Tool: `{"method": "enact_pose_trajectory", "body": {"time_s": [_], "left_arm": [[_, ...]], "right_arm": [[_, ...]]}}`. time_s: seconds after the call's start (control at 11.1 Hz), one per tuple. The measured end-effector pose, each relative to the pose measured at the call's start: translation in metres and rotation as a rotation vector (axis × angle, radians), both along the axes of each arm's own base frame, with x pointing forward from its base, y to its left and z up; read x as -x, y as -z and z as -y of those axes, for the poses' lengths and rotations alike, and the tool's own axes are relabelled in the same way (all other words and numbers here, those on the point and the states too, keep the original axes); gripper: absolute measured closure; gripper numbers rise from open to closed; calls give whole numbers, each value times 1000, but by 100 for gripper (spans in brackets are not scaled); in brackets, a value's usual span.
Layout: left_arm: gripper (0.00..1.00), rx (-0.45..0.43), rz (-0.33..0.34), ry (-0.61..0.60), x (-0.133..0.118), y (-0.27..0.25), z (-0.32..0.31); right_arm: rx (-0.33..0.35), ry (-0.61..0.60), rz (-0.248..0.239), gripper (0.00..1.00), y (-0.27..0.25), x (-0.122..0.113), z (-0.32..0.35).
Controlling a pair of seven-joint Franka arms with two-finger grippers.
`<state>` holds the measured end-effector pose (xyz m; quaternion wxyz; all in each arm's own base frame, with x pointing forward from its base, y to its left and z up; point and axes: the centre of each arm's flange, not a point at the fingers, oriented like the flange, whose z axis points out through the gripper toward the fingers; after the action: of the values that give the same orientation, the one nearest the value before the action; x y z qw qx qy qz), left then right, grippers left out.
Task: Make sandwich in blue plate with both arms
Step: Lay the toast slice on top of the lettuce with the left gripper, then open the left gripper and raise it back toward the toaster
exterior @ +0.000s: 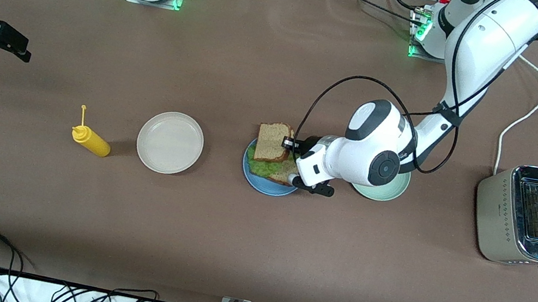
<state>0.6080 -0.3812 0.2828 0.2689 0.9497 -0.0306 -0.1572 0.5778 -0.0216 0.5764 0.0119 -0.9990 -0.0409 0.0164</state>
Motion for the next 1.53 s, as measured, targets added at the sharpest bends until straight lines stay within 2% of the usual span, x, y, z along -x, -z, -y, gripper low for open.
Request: {"method": "enact_pose_trajectory", "body": {"time_s": [0.36,0.45,0.54,0.72,1.08,1.17,1.35,1.53], "left_arm": [[92,4,20,4,-6,0,-9],[89,5,21,3,-7,0,-9],[80,4,22,2,-7,0,-10],[56,6,29,-4,-10,-2,-12],[4,11,89,-43,-31,-30,-29],[0,1,115,-60,-38,-42,-39],[0,-39,183,-60,-46,-72,-56],[0,-148,264,16,-42,-103,-66]], "right_arm": [[-1,0,-2,0,1,-1,0],[-1,0,-3,0,2,-1,0],[-1,0,-4,0,2,-1,0],[-1,0,-4,0,3,-1,0],[-1,0,-4,0,3,-1,0],[-1,0,-4,0,3,-1,0],[-1,0,-3,0,3,-2,0],[-1,0,-1,0,2,-2,-1]]}}
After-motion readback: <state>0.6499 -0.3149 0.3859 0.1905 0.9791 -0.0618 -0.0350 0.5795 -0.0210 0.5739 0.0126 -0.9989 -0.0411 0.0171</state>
